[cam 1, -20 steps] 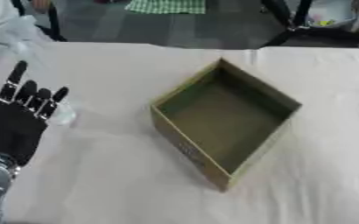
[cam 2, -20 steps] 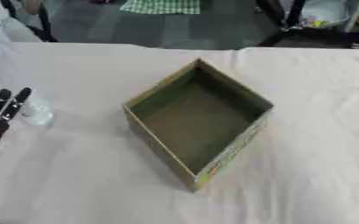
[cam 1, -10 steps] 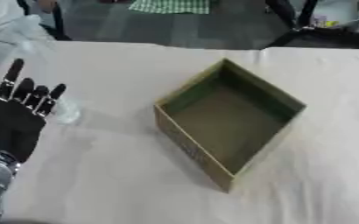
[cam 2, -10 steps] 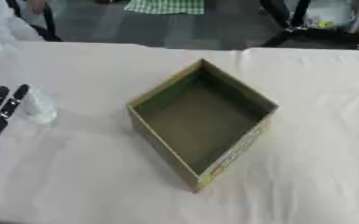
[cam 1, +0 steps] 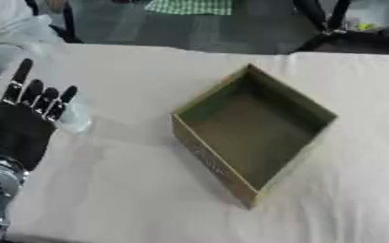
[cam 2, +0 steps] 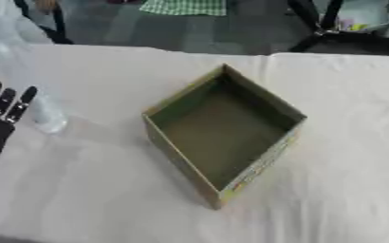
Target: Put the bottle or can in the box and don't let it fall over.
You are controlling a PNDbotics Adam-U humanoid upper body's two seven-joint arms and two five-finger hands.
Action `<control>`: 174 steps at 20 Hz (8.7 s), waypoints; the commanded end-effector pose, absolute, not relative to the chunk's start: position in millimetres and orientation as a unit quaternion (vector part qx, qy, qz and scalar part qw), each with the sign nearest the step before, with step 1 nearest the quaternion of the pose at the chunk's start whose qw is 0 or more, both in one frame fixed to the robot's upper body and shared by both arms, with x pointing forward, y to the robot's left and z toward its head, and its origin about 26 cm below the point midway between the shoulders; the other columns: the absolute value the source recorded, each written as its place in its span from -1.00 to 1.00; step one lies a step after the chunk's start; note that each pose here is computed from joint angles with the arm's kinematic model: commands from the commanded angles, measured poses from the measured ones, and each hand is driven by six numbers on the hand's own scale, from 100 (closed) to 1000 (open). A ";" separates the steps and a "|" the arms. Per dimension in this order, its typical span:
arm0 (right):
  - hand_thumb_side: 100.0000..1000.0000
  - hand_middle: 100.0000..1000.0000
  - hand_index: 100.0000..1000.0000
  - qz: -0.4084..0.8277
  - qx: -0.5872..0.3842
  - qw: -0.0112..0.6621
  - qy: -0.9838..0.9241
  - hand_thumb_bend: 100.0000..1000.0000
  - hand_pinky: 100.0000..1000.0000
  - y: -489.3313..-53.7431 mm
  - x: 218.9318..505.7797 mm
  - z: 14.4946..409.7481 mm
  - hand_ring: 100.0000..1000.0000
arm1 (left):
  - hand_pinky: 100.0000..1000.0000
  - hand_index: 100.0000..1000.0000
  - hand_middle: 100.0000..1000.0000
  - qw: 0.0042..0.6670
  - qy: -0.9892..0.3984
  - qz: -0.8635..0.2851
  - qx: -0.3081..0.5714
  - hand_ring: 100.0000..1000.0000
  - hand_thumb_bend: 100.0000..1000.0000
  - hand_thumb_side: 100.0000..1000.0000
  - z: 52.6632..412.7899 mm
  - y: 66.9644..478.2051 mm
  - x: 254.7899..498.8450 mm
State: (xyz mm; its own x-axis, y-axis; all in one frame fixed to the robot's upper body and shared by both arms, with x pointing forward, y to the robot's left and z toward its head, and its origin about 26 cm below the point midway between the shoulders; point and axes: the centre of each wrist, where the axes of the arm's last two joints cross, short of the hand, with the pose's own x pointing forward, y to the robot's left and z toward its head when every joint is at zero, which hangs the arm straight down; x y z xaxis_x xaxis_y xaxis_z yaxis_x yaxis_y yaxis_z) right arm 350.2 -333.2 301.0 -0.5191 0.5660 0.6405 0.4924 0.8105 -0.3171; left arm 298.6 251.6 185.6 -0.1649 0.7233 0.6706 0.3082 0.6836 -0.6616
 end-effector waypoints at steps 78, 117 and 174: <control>0.29 0.40 0.72 0.057 -0.313 0.378 -0.870 -1.00 0.57 -335.7 349.1 309.4 0.42 | 0.22 1.00 -0.63 0.522 -0.715 0.260 -0.387 -0.39 0.40 0.37 215.6 244.5 328.1; 0.31 0.40 0.72 0.060 -0.313 0.379 -0.869 -1.00 0.57 -337.1 350.8 310.1 0.42 | 0.22 1.00 -0.64 0.538 -0.709 0.288 -0.353 -0.40 0.40 0.41 204.8 260.1 350.8; 0.33 0.40 0.72 0.065 -0.311 0.382 -0.868 -1.00 0.57 -337.2 352.2 308.5 0.42 | 0.22 1.00 -0.62 0.518 -0.725 0.268 -0.367 -0.39 0.38 0.38 227.0 256.7 350.8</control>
